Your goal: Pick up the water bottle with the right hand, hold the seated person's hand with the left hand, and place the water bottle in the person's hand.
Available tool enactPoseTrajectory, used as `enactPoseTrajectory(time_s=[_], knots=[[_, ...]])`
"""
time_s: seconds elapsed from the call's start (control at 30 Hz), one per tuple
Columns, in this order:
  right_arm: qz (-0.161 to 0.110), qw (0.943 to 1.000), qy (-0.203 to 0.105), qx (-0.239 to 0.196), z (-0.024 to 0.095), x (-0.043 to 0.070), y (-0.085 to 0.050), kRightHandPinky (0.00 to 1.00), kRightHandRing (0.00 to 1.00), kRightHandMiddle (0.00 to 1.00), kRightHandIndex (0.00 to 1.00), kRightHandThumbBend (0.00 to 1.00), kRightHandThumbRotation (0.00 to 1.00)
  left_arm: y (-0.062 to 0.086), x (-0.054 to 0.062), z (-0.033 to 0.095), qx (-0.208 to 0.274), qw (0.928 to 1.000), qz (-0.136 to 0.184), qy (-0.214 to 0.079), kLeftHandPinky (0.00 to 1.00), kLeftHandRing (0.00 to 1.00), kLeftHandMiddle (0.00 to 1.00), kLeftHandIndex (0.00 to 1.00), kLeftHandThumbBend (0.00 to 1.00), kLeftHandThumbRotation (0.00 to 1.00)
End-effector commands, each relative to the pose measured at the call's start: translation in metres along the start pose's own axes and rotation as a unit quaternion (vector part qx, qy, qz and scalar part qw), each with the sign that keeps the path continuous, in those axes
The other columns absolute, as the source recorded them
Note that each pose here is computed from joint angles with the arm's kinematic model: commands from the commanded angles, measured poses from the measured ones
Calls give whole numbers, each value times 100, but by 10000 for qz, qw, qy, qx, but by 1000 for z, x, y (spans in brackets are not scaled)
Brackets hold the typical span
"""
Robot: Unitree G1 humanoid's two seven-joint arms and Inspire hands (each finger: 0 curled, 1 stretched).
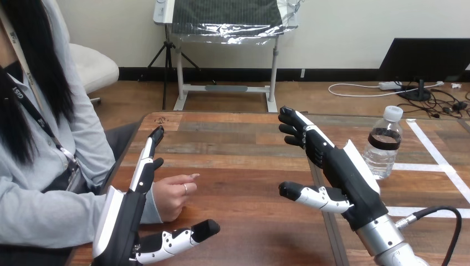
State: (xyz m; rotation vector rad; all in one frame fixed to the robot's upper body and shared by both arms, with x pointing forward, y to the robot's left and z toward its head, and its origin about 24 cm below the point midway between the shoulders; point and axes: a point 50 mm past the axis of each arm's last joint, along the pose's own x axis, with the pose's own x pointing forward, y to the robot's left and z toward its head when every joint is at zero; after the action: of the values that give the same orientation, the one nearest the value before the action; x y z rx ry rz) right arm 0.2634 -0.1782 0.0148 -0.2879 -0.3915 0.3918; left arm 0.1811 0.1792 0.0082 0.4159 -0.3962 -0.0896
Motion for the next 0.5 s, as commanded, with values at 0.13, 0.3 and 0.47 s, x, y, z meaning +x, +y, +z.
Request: enactPoseTrajectory(time_s=[0.13,0.3,0.47], knots=[[-271,9987,-431,-19,11,15,-9,88,91,93,94,100,62,7,20,9,58,9990,97,-425,91,100,100,100,100,58],[-407,9978,-525,11,14,19,-14,88,91,92,93,100,61,7,20,9,76,9990,108,-421,91,100,100,100,100,57],[-575,9961,-665,-68,19,22,-23,87,91,91,92,100,61,7,20,9,75,9990,88,-427,92,100,100,100,100,57]])
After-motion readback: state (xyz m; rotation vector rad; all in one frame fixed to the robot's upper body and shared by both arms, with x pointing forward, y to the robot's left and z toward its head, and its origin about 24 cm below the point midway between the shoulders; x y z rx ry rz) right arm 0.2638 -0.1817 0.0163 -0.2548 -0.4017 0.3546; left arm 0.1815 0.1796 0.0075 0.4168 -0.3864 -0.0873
